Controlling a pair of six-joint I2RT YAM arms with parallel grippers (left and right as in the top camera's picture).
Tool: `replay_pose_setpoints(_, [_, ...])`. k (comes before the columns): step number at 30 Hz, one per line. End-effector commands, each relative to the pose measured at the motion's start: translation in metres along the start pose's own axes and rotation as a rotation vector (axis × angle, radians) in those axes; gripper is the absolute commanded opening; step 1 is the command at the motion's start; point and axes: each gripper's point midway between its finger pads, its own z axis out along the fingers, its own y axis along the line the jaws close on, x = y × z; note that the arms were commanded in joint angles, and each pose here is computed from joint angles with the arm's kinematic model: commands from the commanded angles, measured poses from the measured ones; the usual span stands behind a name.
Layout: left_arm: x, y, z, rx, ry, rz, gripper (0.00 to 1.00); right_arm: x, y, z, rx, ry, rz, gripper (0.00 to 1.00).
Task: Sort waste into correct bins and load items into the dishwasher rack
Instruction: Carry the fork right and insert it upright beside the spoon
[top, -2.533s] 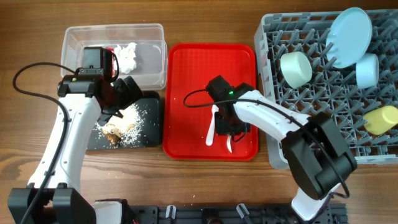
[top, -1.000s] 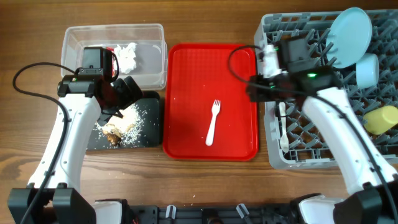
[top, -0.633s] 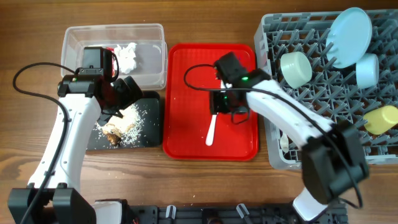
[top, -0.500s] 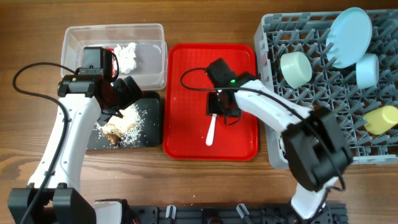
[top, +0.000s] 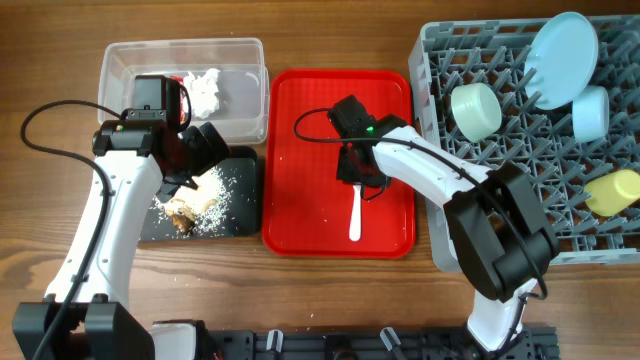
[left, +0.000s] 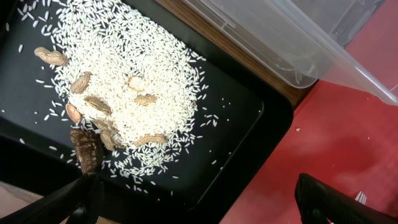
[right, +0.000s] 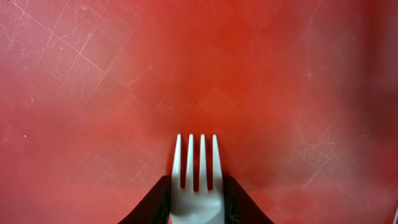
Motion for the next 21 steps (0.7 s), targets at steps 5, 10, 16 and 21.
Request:
replay_pose_setpoints(5, [-0.004, 0.001, -0.005, 0.0, -0.022, -0.016, 1.0, -0.014, -0.001, -0.017, 0.007, -0.015, -0.054, 0.25])
replay_pose_setpoints(10, [-0.004, 0.001, -0.005, 0.001, -0.023, -0.016, 1.0, -0.031, -0.006, -0.072, -0.077, -0.093, -0.183, 0.24])
replay_pose_setpoints(16, [-0.004, 0.001, -0.005, 0.001, -0.023, -0.016, 1.0, -0.05, -0.046, -0.157, -0.207, -0.229, -0.27, 0.22])
replay_pose_setpoints(21, [-0.005, 0.001, -0.005, 0.003, -0.026, -0.017, 1.0, -0.066, -0.114, -0.188, -0.141, -0.309, -0.262, 0.2])
